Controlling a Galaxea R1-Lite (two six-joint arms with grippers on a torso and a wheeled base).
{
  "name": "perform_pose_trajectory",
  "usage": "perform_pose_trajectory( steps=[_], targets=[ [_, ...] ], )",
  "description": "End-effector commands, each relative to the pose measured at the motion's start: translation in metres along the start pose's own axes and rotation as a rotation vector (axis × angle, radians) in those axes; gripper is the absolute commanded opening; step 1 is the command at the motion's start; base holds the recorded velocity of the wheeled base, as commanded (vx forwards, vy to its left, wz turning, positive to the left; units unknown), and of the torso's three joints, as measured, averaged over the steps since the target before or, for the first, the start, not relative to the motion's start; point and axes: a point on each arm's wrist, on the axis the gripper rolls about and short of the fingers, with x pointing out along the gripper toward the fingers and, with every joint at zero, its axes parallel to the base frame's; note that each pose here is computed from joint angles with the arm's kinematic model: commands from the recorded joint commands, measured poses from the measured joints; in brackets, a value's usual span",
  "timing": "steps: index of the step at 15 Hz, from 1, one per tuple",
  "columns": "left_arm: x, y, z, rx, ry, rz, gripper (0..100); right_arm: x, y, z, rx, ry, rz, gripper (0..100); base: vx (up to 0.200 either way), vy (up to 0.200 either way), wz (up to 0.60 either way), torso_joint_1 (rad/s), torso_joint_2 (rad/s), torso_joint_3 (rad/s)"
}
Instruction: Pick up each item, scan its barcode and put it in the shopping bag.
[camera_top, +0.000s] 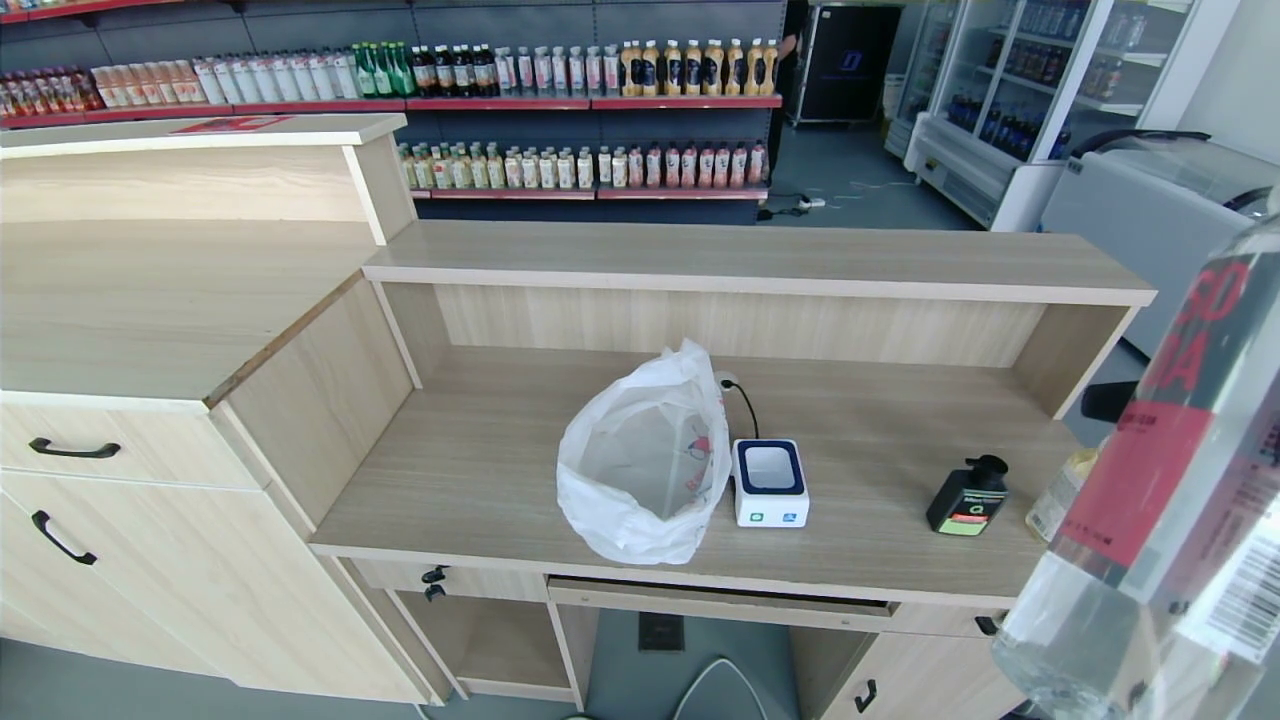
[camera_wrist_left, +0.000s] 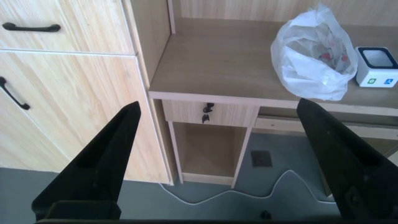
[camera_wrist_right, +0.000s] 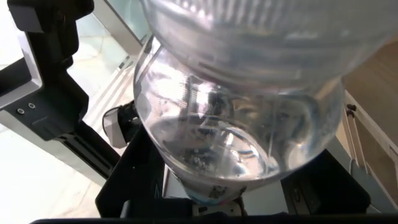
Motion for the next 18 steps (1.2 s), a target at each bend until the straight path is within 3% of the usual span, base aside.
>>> perform_pose_trajectory(
  steps=[1, 3, 6, 7, 9, 10, 11, 15, 18],
  targets=[
    [0.000, 0.000, 0.000, 0.000, 0.000, 0.000, 100, -0.007, -0.012, -0.002, -0.028, -0.011, -0.058, 0, 0.000, 0.000, 0.00, 0.000, 0.00, 0.000],
    [0.000, 0.000, 0.000, 0.000, 0.000, 0.000, 100, -0.022, -0.030, -0.009, -0.106, -0.021, -0.152, 0, 0.000, 0.000, 0.00, 0.000, 0.00, 0.000],
    [0.000, 0.000, 0.000, 0.000, 0.000, 0.000, 100, -0.062, -0.062, -0.026, -0.188, -0.041, -0.391, 0, 0.000, 0.000, 0.00, 0.000, 0.00, 0.000],
    [0.000, 0.000, 0.000, 0.000, 0.000, 0.000, 100, -0.068, -0.069, -0.030, -0.200, -0.053, -0.497, 0, 0.000, 0.000, 0.00, 0.000, 0.00, 0.000],
    [0.000, 0.000, 0.000, 0.000, 0.000, 0.000, 100, -0.074, -0.084, -0.042, -0.191, -0.026, -0.829, 0, 0.000, 0.000, 0.00, 0.000, 0.00, 0.000],
    [0.000, 0.000, 0.000, 0.000, 0.000, 0.000, 100, -0.076, -0.088, -0.046, -0.187, -0.003, -0.900, 0, 0.000, 0.000, 0.00, 0.000, 0.00, 0.000],
    [0.000, 0.000, 0.000, 0.000, 0.000, 0.000, 100, -0.086, -0.096, -0.053, -0.212, 0.067, -1.105, 0, 0.000, 0.000, 0.00, 0.000, 0.00, 0.000],
    [0.000, 0.000, 0.000, 0.000, 0.000, 0.000, 100, -0.102, -0.111, -0.062, -0.480, 0.296, -1.156, 0, 0.000, 0.000, 0.00, 0.000, 0.00, 0.000],
    [0.000, 0.000, 0.000, 0.000, 0.000, 0.000, 100, -0.125, -0.114, -0.070, -0.566, 0.482, -1.235, 0, 0.000, 0.000, 0.00, 0.000, 0.00, 0.000]
  ],
)
